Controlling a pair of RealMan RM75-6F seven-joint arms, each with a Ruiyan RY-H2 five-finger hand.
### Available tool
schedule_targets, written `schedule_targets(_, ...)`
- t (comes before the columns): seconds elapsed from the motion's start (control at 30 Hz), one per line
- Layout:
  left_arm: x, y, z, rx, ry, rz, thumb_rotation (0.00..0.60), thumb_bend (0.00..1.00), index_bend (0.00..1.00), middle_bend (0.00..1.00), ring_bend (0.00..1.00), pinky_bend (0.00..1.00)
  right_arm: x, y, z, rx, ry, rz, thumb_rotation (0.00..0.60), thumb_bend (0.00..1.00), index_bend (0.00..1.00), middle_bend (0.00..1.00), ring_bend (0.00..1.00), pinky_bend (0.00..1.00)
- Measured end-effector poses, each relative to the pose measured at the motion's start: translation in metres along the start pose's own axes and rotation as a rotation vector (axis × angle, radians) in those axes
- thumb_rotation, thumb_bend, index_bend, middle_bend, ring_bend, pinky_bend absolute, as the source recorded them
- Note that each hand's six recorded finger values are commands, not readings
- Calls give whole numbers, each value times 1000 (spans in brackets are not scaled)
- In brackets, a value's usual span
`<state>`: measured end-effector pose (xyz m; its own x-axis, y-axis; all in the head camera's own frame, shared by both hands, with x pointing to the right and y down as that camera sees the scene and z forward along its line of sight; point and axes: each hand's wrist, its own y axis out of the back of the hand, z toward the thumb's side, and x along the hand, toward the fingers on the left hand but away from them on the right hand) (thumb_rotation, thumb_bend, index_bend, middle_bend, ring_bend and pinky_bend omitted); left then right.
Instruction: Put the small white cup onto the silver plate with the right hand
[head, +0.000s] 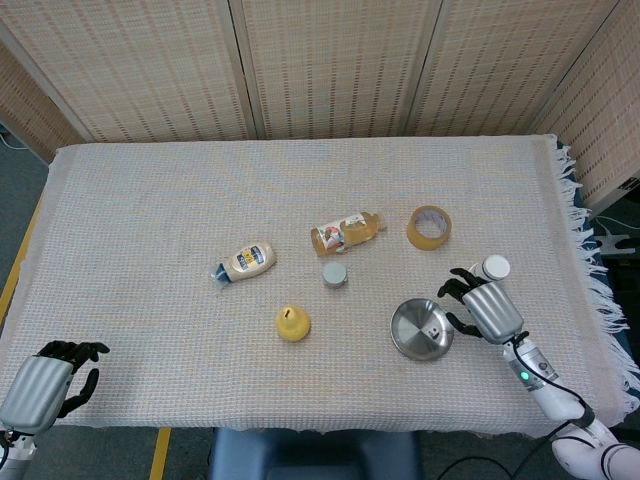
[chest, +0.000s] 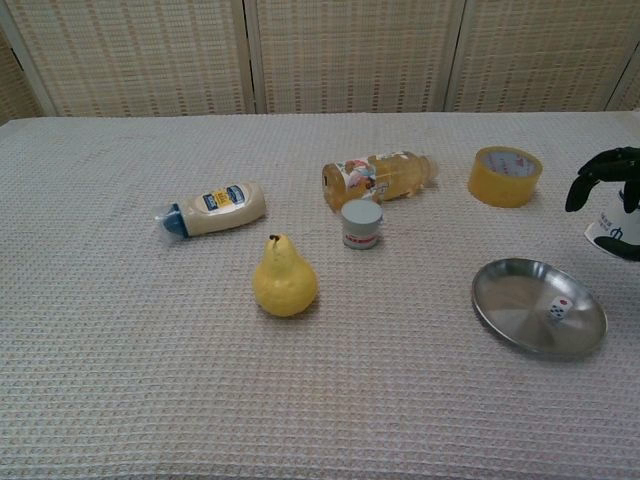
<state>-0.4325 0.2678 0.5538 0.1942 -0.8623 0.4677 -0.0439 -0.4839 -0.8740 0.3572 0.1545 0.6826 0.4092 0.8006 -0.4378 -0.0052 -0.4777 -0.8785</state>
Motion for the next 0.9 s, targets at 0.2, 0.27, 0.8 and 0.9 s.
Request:
schedule_targets(0.2,0,-1,0,3,1,-4,600,514,374,463,419,381,-2,5,-34,168,-122,24,600,93,127,111,0,33)
schedule_targets(0.27,0,-1,0,4,1,-6,600,515,374,463,420,380,-3,6,-45,174,-155,34,600,93,125,109,0,27)
schedule_targets(0.8,1,-1,-1,2,6,-6,600,515,374,463,422,381,-11,-3,-74,102,-212,40,600,306,212,116,0,142)
schedule_targets(0.9,1,-1,-1,2,5,-7,600,515,374,464,422,381,-12,-7,-78,94,-225,46,600,307,212,116,0,142)
